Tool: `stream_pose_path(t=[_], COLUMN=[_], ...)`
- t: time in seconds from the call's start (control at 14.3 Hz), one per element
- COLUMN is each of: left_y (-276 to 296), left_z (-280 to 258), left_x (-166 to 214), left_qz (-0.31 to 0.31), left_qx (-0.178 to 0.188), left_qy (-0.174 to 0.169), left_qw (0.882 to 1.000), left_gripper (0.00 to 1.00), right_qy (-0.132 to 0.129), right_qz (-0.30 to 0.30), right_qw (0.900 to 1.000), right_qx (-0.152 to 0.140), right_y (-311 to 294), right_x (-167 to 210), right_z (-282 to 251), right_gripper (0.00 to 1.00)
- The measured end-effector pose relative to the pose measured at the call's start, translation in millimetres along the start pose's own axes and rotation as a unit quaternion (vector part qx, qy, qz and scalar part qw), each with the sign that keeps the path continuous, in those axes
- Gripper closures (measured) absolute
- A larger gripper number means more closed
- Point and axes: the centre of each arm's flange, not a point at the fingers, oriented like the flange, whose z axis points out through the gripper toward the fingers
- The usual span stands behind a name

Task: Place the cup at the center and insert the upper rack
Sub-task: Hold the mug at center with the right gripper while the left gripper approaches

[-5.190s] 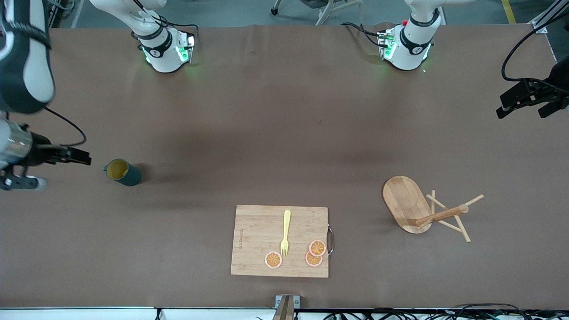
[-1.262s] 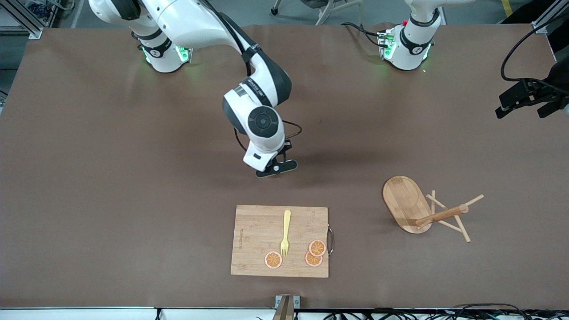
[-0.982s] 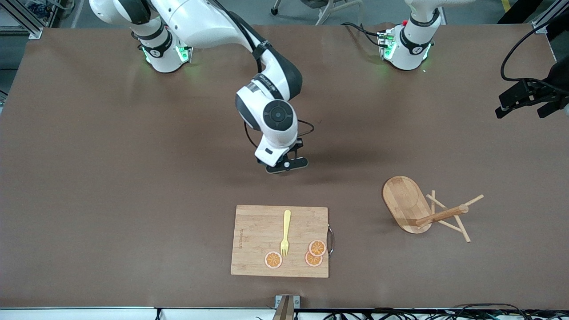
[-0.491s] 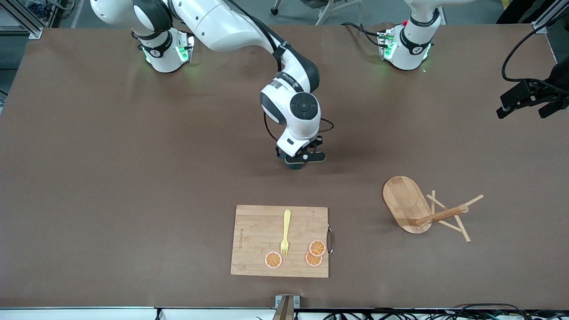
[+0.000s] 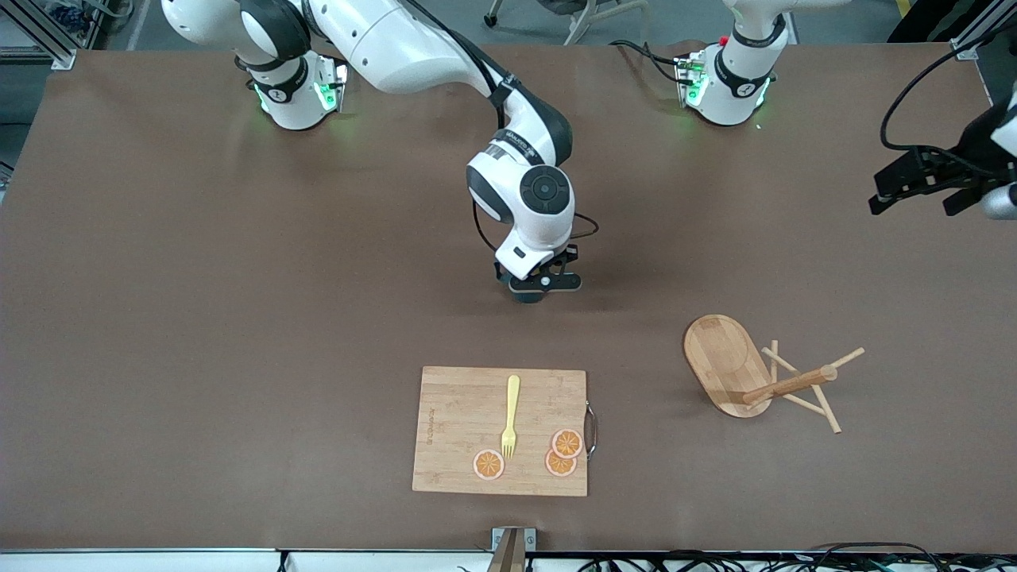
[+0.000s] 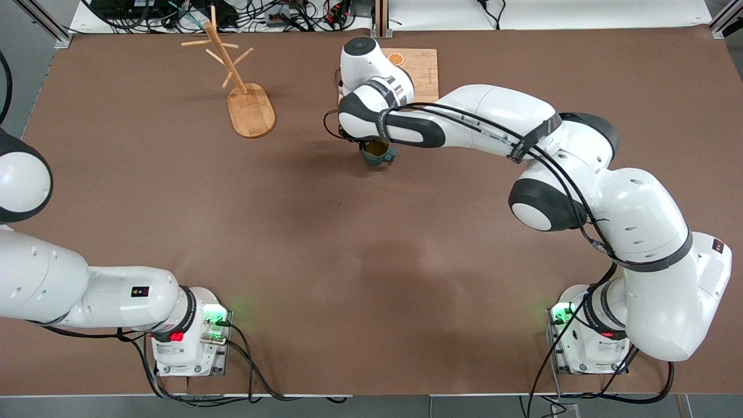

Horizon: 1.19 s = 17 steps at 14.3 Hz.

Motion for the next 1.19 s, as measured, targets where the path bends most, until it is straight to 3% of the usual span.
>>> stream_pose_path(t=[0.49, 0.84, 1.19], left_y=[105, 177, 208], left_z=[25, 56, 61], left_x=[-6, -7, -14], left_qz=[-0.019, -0.048, -0.061], left_qx=[-0.005, -0.013, -0.015], left_qy=[-0.023, -0.032, -0.029], left_qw=[1.000, 0.998, 0.998], left_gripper=[0.00, 0.00, 0.00], right_qy=[-0.006, -0.006, -0.004], right_qz=[-0.089, -0.102, -0.098], right_qw=[0.996, 0.995, 0.995], right_qx=[-0.003, -0.003, -0.001], right_y=[-2, -2, -5], right_x=[-4, -4, -6], right_z=[0, 1, 2], right_gripper=[0.96, 0.92, 0.49])
